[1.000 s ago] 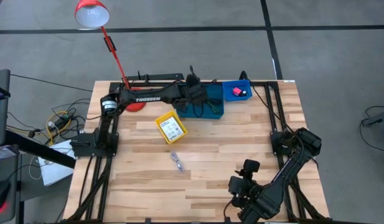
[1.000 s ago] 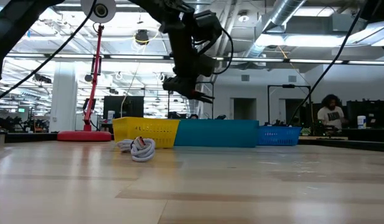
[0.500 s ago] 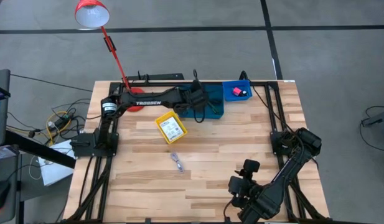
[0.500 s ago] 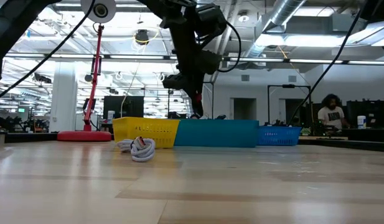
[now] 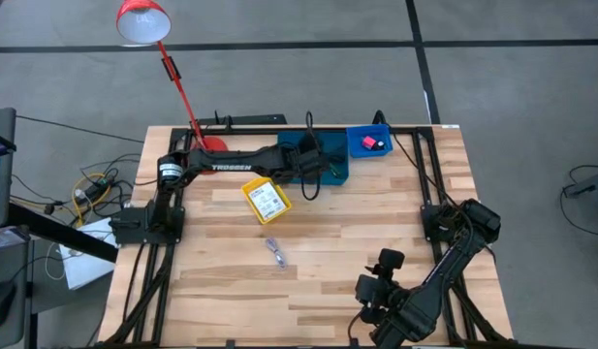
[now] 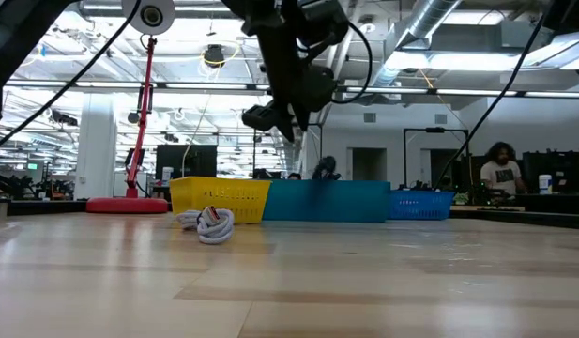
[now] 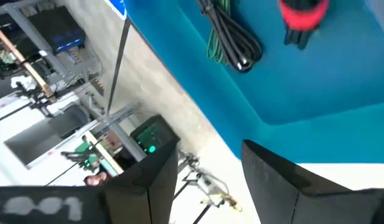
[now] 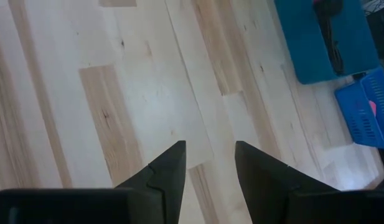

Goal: Pick and place items into bin
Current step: Put the white charger cable into the dark blue bin

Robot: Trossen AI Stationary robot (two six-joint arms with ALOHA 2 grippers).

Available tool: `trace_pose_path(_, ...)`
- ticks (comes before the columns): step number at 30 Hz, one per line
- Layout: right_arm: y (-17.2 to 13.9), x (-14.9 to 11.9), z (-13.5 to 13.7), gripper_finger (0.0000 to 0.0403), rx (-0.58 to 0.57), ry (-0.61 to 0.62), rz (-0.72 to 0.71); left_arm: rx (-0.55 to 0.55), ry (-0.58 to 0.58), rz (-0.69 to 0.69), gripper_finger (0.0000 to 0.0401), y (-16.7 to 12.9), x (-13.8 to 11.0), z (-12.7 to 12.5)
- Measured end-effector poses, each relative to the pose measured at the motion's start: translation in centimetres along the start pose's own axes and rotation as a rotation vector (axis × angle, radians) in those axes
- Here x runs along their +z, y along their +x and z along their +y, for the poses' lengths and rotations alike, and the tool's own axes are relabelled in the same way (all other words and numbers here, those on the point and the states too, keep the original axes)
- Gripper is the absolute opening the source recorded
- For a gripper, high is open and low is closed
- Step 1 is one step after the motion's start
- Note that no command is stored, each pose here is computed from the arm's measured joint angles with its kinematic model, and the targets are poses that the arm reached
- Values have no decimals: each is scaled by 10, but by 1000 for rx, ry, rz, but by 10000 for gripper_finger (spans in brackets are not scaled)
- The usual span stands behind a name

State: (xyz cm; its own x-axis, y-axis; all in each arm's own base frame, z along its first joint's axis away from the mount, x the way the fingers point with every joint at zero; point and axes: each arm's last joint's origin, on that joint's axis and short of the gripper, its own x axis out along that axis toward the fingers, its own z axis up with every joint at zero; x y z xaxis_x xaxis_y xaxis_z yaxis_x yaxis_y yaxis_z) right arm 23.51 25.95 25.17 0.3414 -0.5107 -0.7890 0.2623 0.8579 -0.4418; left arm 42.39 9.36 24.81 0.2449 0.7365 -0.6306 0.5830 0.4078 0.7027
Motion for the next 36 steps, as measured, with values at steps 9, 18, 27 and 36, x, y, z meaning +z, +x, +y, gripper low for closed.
trace_pose_path(9, 0, 0, 1, 133, 7, 3, 0, -148, 149, 40, 166, -22, 8, -29)
trace_pose_path(18, 0, 0, 1, 133, 7, 2, 0, -593, 127, -171, 166, -70, 28, -76)
trace_pose_path(27, 0, 0, 1, 133, 7, -4, -1, -662, 230, -323, 166, -125, 61, -111)
trace_pose_path(36, 0, 0, 1, 133, 8, -4, -1, -638, 292, -494, 166, -163, 85, -134)
